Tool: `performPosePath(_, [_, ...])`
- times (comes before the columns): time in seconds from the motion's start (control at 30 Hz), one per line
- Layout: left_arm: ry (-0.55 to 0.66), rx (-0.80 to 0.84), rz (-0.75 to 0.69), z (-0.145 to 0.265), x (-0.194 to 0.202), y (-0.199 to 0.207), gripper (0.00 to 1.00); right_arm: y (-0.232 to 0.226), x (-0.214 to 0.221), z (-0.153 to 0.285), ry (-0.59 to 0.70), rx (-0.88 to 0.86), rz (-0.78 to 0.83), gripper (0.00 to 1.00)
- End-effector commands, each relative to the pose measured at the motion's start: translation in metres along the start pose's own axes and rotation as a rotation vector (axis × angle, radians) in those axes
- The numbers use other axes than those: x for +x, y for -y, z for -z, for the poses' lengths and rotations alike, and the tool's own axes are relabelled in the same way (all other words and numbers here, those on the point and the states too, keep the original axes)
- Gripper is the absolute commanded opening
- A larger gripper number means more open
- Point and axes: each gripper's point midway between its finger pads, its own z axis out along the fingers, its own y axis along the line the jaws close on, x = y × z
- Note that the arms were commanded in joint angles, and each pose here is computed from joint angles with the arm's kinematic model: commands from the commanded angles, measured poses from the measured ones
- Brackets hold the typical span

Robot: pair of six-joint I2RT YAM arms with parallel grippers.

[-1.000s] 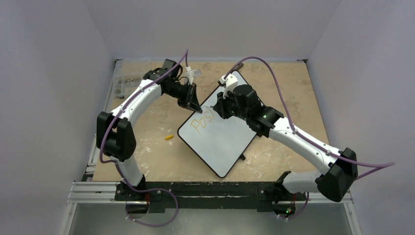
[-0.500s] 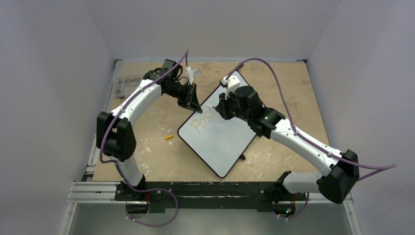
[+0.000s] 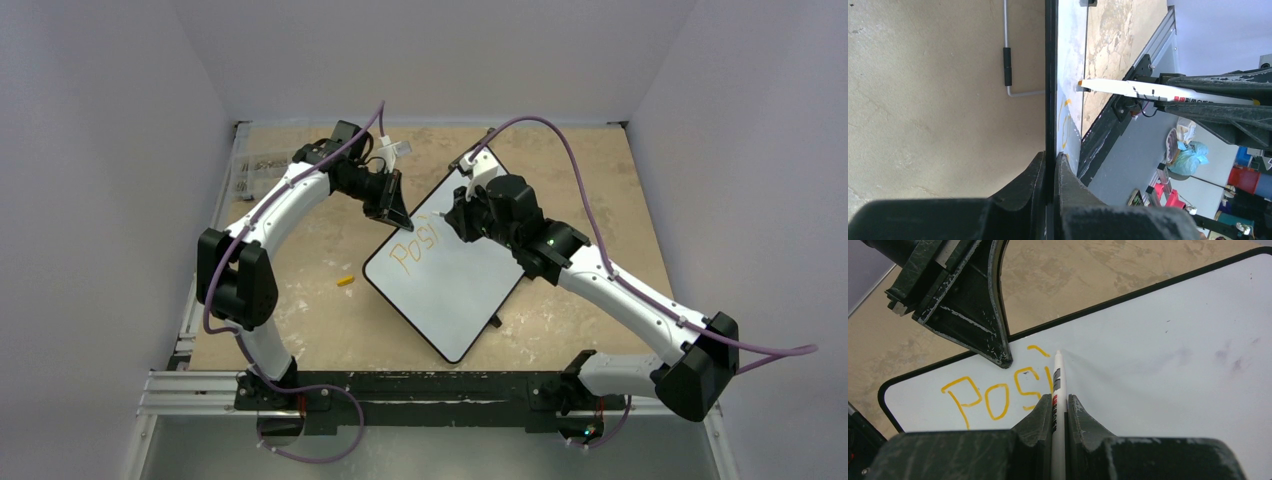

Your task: Write a sentence on the whiteboard

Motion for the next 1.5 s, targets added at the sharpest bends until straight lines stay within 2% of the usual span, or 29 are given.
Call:
performPosePath(0.0, [0.003, -0.018, -0.05, 0.004, 0.004, 0.009, 0.0, 0.001, -0.008, -0.001, 0.029, 0.008, -0.014, 0.0])
performPosePath(0.53, [0.002, -0.017, -0.049, 0.003, 0.004, 0.009, 0.0, 0.003, 0.009, -0.012, -0.01, 0.0, -0.017, 0.0])
performPosePath(0.8, [0.002, -0.017, -0.049, 0.003, 0.004, 0.009, 0.0, 0.019, 0.01, -0.016, -0.02, 0.063, -0.04, 0.0])
performPosePath(1.47, [0.003, -0.016, -0.05, 0.003, 0.004, 0.01, 0.0, 0.006, -0.029, 0.008, 0.068, -0.013, -0.063, 0.0])
